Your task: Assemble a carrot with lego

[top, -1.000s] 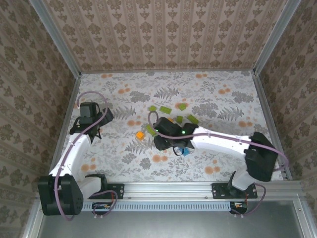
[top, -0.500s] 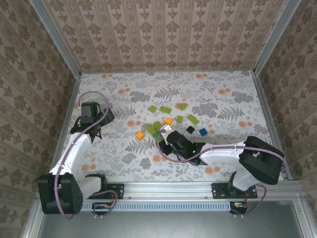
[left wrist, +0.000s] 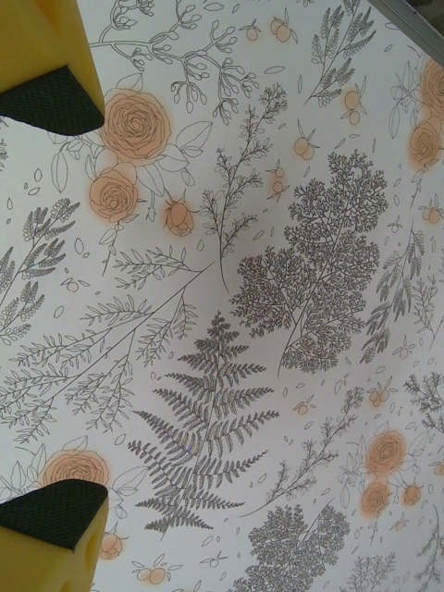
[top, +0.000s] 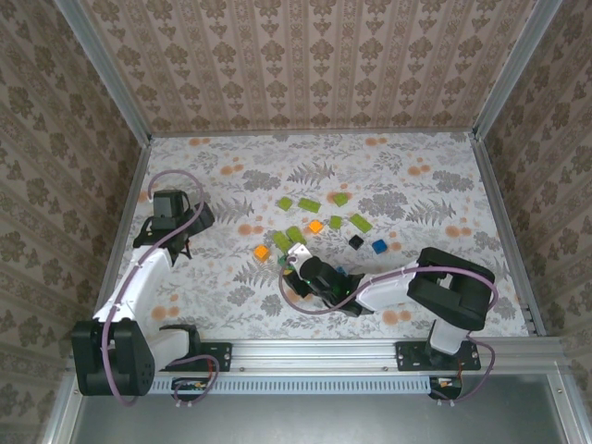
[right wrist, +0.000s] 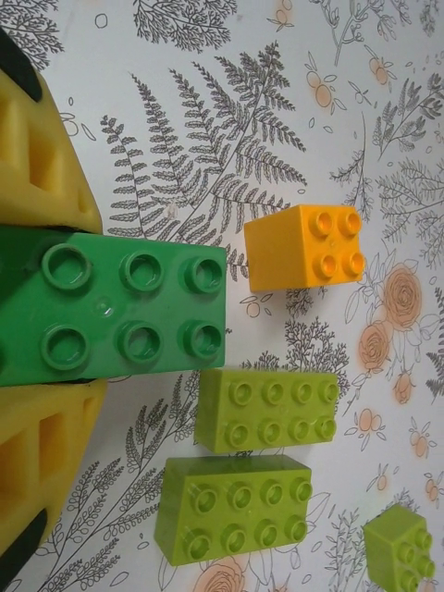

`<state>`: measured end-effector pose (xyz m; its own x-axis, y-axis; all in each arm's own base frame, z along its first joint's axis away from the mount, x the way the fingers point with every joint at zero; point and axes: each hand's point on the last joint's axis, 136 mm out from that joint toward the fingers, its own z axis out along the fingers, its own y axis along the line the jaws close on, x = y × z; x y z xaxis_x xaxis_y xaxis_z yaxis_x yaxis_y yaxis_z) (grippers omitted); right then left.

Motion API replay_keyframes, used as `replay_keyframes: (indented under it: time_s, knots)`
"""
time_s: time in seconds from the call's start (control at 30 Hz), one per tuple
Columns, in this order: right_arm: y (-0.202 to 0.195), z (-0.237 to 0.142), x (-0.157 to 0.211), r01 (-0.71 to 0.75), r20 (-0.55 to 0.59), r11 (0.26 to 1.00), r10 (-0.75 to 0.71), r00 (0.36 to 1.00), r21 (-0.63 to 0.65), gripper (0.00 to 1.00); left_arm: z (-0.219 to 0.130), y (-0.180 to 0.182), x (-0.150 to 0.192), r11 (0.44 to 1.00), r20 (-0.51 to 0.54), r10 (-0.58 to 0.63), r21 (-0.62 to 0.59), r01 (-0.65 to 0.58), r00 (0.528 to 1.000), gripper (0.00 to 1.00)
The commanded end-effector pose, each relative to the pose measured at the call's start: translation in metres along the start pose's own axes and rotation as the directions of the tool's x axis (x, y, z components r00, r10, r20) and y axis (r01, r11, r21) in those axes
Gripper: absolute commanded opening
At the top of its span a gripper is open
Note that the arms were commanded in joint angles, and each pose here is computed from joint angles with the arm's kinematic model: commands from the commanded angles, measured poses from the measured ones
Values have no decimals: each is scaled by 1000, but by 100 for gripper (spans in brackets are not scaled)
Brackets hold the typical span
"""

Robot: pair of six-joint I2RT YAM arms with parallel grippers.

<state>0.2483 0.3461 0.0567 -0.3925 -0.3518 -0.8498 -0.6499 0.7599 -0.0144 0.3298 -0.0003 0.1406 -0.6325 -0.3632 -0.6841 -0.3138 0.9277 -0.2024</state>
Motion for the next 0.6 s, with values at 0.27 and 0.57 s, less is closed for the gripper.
replay_keyframes:
  time_s: [0.27,0.57]
  knots:
    - [-4,-4,17,35,-47,998,-33,998,52,47,-4,-4,-12,1000,32,13,0,-13,999,99]
    - [8,-15,-2,49,-33,999,-48,998,19,62,-6,-5,-13,1000,32,15,2,-15,999,99]
